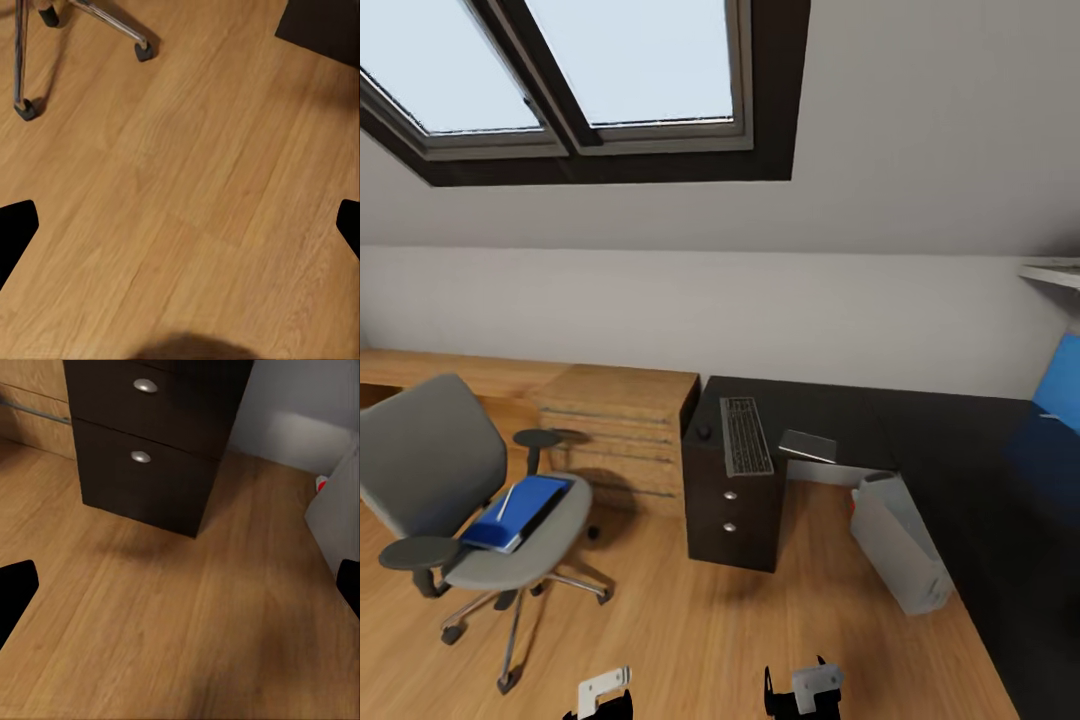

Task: In the bedroom, organize the workspace by keeping the computer under the desk, ensuring the monitor is on the desk, placing the keyboard on the desk next to the monitor, placing the mouse on the desk next to the keyboard, moving the folder from the swivel chair onto the desk next to the mouse, stacking the notebook on top of the folder with the pen on top of the notebook, and positioning the swivel chair next to the desk.

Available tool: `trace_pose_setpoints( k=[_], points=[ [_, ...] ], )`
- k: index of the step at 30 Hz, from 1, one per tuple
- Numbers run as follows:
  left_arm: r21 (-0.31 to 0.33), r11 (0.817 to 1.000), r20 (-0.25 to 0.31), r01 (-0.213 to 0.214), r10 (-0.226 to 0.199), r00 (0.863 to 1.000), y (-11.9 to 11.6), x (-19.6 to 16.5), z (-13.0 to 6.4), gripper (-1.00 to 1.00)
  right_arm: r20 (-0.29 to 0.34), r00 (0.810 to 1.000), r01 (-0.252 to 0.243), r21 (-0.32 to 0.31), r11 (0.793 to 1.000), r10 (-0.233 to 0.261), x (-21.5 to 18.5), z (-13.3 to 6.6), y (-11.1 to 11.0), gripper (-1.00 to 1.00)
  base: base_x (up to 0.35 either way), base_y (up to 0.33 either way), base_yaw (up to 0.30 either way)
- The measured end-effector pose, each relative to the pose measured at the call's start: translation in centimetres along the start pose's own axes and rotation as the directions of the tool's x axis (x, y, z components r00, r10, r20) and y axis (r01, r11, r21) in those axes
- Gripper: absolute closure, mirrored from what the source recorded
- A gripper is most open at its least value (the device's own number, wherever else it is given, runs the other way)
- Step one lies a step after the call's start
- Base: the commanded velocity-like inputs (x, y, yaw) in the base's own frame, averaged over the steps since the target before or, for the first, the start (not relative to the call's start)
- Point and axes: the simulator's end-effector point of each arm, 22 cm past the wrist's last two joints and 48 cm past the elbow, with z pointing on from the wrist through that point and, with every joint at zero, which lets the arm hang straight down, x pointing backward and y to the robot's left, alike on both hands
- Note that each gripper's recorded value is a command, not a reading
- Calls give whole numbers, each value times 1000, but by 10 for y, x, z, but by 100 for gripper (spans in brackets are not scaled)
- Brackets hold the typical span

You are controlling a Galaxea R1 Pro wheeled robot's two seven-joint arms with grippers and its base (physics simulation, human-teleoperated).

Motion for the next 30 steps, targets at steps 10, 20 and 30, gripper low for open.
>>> trace_pose_setpoints(
  k=[10, 20, 30],
  points=[
    [2, 1000, 10, 2, -2, 1000, -1, -4, -1, -100, 9, 1000, -1, 2, 1000, 1, -4, 0, -1, -100, 327, 1, -214],
    [3, 1000, 19, 6, -6, 1000, -1, -9, -2, -100, 21, 1000, -7, 8, 1000, 7, -10, 1, -3, -100, 327, 88, -232],
    [5, 1000, 26, 8, -8, 1000, -2, -12, -3, -100, 55, 998, -14, 7, 1000, 14, -19, 1, -3, -100, 306, 192, -205]
  ],
)
